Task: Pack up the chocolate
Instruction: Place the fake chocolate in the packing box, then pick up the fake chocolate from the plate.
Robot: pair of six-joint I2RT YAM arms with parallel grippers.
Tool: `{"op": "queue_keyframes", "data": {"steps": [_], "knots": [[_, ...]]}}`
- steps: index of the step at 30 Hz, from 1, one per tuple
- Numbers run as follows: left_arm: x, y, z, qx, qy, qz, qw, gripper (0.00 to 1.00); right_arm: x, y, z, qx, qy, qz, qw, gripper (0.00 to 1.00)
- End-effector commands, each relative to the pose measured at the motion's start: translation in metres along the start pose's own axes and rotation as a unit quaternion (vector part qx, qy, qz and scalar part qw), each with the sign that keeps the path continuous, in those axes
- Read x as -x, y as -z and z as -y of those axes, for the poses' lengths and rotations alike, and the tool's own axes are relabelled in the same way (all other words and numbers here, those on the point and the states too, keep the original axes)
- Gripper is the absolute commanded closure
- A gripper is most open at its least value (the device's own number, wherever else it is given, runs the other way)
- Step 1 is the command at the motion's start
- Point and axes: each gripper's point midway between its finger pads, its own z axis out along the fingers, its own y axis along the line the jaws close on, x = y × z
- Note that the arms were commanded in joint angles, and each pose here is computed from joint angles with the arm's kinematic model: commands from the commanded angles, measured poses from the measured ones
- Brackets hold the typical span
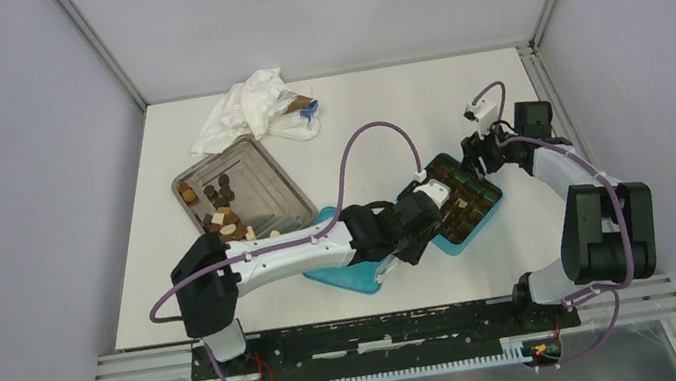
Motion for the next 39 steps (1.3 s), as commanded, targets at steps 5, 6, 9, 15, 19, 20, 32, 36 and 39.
{"op": "queue_keyframes", "data": {"steps": [5,6,9,15,19,20,32,36,39], "knots": [[0.045,0.038,-0.002,-0.010,0.057,0.101,0.993,0.63,0.030,0.016,-0.001,-0.003,0.043,0.043,0.998,0.34],[0.045,0.038,-0.006,-0.007,0.061,0.102,0.993,0.63,0.031,0.017,-0.001,-0.002,0.046,0.044,0.998,0.34],[0.040,0.040,-0.024,0.003,0.079,0.101,0.992,0.64,0.034,0.020,-0.004,-0.001,0.054,0.049,0.997,0.34],[0.030,0.065,-0.099,0.037,0.146,0.115,0.982,0.64,0.048,0.032,-0.014,0.010,0.071,0.072,0.995,0.34],[0.010,0.089,-0.171,0.085,0.204,0.120,0.968,0.64,0.059,0.039,-0.023,0.021,0.073,0.093,0.993,0.34],[0.004,0.097,-0.190,0.106,0.217,0.120,0.963,0.64,0.060,0.040,-0.024,0.023,0.073,0.096,0.993,0.34],[-0.090,0.152,-0.341,0.291,0.347,0.044,0.891,0.62,0.058,0.036,-0.032,0.042,0.069,0.095,0.992,0.34],[-0.101,0.155,-0.358,0.301,0.362,0.028,0.882,0.62,0.056,0.034,-0.033,0.046,0.067,0.092,0.992,0.34],[-0.104,0.151,-0.366,0.297,0.366,0.014,0.882,0.62,0.055,0.033,-0.034,0.048,0.067,0.090,0.993,0.34]]}}
